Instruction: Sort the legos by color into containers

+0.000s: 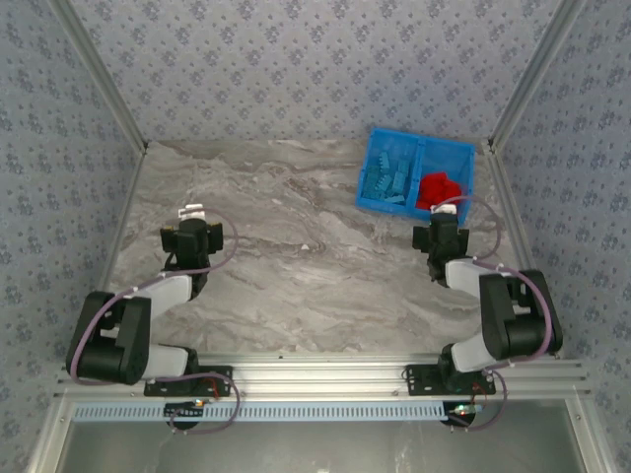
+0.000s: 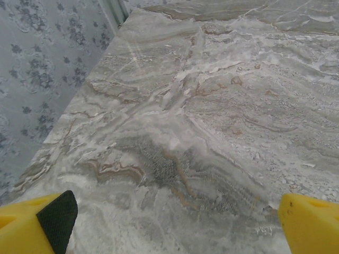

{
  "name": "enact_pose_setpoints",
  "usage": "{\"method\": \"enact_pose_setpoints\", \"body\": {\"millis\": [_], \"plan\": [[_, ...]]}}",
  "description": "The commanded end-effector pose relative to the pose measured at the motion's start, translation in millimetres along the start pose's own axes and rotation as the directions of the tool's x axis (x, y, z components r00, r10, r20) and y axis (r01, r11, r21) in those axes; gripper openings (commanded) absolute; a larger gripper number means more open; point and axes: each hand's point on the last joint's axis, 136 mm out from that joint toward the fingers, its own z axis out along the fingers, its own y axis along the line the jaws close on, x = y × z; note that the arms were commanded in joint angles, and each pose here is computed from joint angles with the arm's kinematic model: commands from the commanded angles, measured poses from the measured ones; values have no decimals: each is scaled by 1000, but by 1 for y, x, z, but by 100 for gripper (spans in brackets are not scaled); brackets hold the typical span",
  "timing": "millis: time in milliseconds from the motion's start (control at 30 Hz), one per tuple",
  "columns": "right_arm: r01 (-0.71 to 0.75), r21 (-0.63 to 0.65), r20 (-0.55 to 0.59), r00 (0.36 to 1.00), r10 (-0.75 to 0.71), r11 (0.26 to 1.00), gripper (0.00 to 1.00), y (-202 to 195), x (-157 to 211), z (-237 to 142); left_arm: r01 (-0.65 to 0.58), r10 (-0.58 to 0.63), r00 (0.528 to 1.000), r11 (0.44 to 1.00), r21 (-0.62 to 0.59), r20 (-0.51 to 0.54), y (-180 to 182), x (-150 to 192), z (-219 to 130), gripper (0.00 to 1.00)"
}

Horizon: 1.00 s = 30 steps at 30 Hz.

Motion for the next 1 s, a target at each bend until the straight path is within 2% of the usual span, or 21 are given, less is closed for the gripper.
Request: {"method": "enact_pose_setpoints", "body": {"millis": [0, 100, 133, 167, 233, 267, 300, 367, 400, 533, 967], "plan": [[-51, 92, 147, 988, 37, 994, 93, -17, -35, 1, 50, -58, 993, 996, 78, 103, -3, -13, 11, 99], [-59, 69, 205, 978, 44, 996, 98, -15, -35, -8, 118, -128, 987, 987, 107, 96, 3, 4, 27, 99], [-69, 33, 217, 974, 60, 997, 99, -15, -35, -9, 132, -142, 985, 986, 107, 96, 5, 3, 29, 99], [-75, -6, 215, 974, 75, 997, 100, -14, -33, -8, 134, -141, 988, 983, 125, 54, 4, 6, 30, 99], [-100, -143, 203, 971, 128, 985, 100, -12, -17, -2, 107, -122, 990, 975, 195, 68, -7, 4, 29, 99], [-103, -150, 256, 957, 139, 983, 100, -13, -21, -3, 96, -109, 993, 972, 216, 52, -11, 5, 29, 99], [-94, -149, 211, 969, 125, 984, 100, -11, -17, -2, 94, -110, 992, 969, 229, 59, -13, 4, 29, 99], [-58, -178, 228, 969, 99, 982, 100, -3, -21, -2, 100, -116, 992, 966, 239, 51, -13, 4, 30, 99], [-58, -175, 199, 976, 93, 983, 100, -2, -18, -1, 101, -115, 992, 965, 240, 47, -13, 5, 30, 99], [-47, -221, 198, 976, 92, 974, 100, 3, -20, -1, 100, -115, 992, 966, 240, 48, -13, 5, 30, 99], [-44, -226, 199, 976, 91, 973, 100, 4, -20, -2, 100, -115, 992, 966, 240, 49, -13, 4, 30, 99]]}}
